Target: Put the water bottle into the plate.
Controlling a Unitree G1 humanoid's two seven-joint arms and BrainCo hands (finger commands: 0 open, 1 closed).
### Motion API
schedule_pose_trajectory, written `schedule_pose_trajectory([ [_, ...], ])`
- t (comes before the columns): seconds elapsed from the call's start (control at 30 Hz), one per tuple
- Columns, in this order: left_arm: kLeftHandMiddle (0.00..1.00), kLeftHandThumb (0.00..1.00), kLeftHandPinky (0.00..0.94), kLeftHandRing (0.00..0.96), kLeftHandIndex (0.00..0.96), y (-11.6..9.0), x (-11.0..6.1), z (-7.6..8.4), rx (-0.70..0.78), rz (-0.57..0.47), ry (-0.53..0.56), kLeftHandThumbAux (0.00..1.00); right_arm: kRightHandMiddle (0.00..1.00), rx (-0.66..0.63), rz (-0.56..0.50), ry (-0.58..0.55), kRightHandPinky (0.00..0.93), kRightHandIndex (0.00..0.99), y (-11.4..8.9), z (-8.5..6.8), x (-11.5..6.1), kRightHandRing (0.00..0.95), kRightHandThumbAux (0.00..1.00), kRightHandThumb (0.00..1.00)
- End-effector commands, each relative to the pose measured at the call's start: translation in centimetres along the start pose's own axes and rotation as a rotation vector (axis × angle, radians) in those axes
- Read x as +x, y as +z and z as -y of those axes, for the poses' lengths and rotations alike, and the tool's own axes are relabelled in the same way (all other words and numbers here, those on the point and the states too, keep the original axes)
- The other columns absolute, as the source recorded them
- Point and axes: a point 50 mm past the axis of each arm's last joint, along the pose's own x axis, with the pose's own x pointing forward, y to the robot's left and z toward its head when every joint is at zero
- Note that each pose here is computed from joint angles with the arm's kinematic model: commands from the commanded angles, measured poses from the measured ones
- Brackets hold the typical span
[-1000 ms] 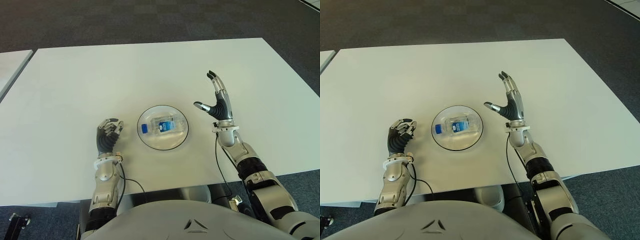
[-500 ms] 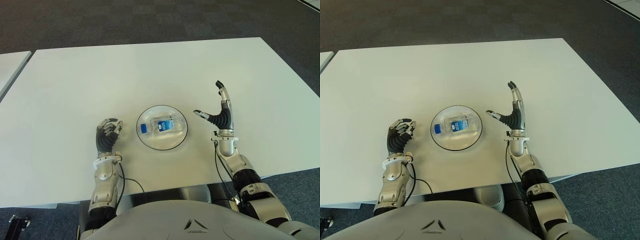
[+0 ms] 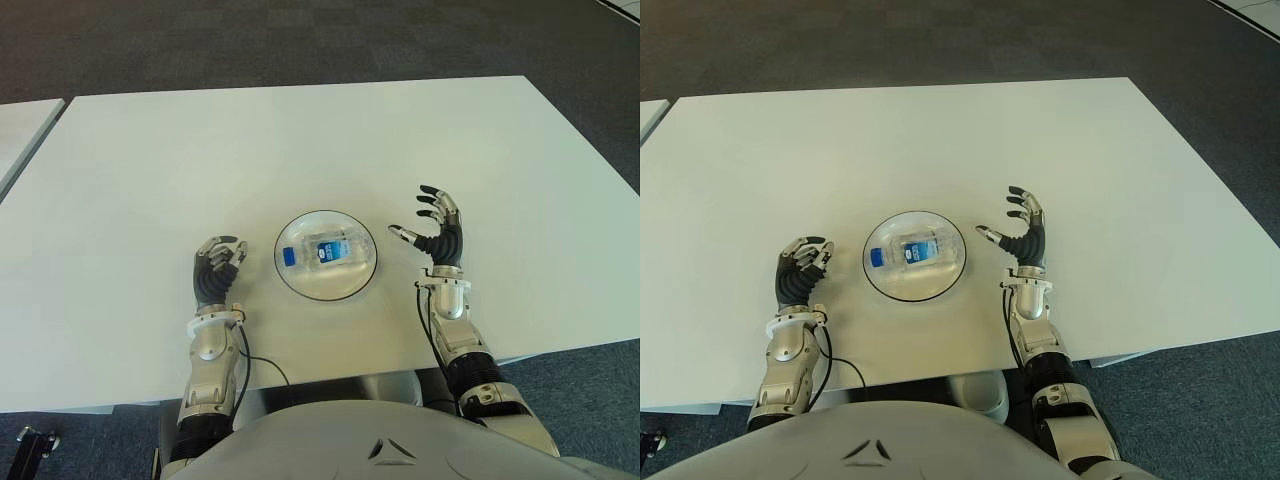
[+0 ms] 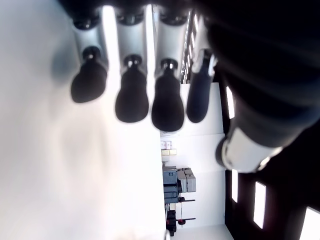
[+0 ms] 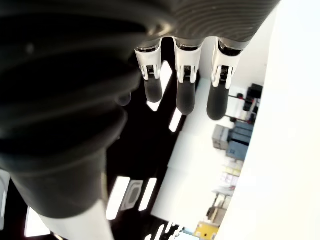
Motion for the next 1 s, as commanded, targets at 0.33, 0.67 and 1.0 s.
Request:
schedule_pose_trajectory([
  [0.33, 0.749, 0.705, 0.742, 0.751, 0.434, -1.1, -0.4, 0.1, 0.018, -0.050, -0.026, 0.716, 0.606, 0.071, -0.114, 0.001, 0.643, 0.430, -0.7, -1.4, -1.6, 0.620, 0.734, 0.690],
  [0.67, 0.735, 0.706, 0.728, 0.735, 0.435, -1.1, -0.4, 0.1, 0.008, -0.061, -0.028, 0.716, 0.680, 0.162, -0.085, 0.040, 0.706, 0.434, -0.4, -1.9, -2.0, 0.683, 0.730, 0.698],
  [1.0, 0.729, 0.706, 0.722, 0.728, 0.434, -1.1, -0.4, 0.1, 0.001, -0.063, -0.018, 0.716, 0.719, 0.214, -0.107, 0.072, 0.734, 0.435, -0.8, -2.2, -2.2, 0.714, 0.730, 0.699],
])
